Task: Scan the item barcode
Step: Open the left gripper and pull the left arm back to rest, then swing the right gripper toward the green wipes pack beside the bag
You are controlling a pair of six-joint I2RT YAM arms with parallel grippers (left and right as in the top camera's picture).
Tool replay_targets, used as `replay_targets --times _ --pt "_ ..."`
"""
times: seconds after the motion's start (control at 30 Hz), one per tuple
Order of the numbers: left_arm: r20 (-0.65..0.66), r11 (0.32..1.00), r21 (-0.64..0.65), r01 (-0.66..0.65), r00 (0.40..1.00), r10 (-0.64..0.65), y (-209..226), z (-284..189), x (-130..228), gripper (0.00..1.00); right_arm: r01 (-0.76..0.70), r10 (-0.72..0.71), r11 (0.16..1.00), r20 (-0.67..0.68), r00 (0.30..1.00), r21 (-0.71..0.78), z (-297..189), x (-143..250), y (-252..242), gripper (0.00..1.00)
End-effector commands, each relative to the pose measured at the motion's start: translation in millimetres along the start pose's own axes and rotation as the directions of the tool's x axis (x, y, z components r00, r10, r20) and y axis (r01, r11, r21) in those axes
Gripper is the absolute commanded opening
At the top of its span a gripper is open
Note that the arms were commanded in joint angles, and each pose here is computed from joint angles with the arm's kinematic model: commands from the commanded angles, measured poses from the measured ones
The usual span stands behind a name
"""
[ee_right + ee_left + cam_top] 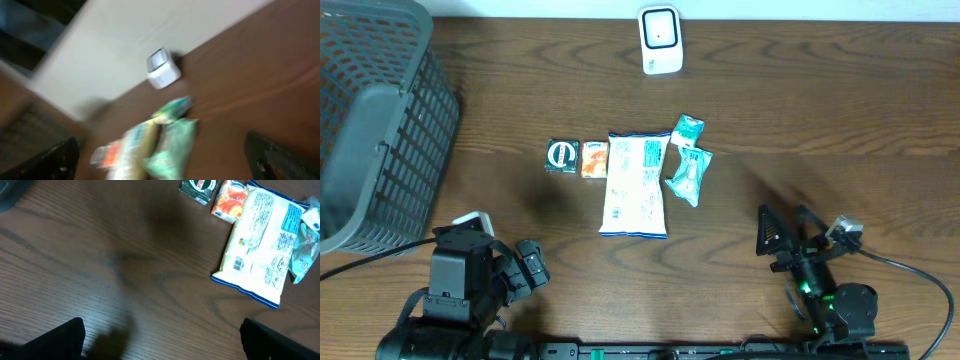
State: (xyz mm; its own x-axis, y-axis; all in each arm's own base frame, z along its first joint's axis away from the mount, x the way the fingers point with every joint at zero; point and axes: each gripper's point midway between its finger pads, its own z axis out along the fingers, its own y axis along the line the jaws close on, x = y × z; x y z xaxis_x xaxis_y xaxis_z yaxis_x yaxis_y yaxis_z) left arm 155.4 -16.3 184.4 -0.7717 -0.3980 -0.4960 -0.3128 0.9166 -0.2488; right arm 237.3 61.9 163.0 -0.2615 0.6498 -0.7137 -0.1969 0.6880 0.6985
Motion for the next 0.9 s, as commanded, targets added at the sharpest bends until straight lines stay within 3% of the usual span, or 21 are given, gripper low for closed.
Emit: replay_targets --times 0.0,0.07,0.23,0.87 --pt "0.003 1.000 -0.010 0.017 1.000 -0.017 2.5 0.4 0.5 0.98 -0.332 0.313 0.938 -0.169 0.935 -0.097 -3.2 22.5 25.5 0.99" --pt "0.003 1.000 -0.010 0.017 1.000 -0.017 2.5 0.4 0.5 0.98 -0.404 0.378 0.909 -0.210 0.902 -0.099 -4.6 27.1 30.2 0.99" --pt "0.003 1.000 -0.010 0.017 1.000 -0.017 2.6 0.4 0.5 0.97 -0.394 0.342 0.909 -0.294 0.893 -0.139 -9.2 38.4 41.4 0.99" --pt "0.003 1.000 -0.010 0.017 1.000 -0.017 2.6 0.4 0.5 0.98 -0.386 0.331 0.911 -0.299 0.895 -0.145 -9.7 39.3 42.3 0.99"
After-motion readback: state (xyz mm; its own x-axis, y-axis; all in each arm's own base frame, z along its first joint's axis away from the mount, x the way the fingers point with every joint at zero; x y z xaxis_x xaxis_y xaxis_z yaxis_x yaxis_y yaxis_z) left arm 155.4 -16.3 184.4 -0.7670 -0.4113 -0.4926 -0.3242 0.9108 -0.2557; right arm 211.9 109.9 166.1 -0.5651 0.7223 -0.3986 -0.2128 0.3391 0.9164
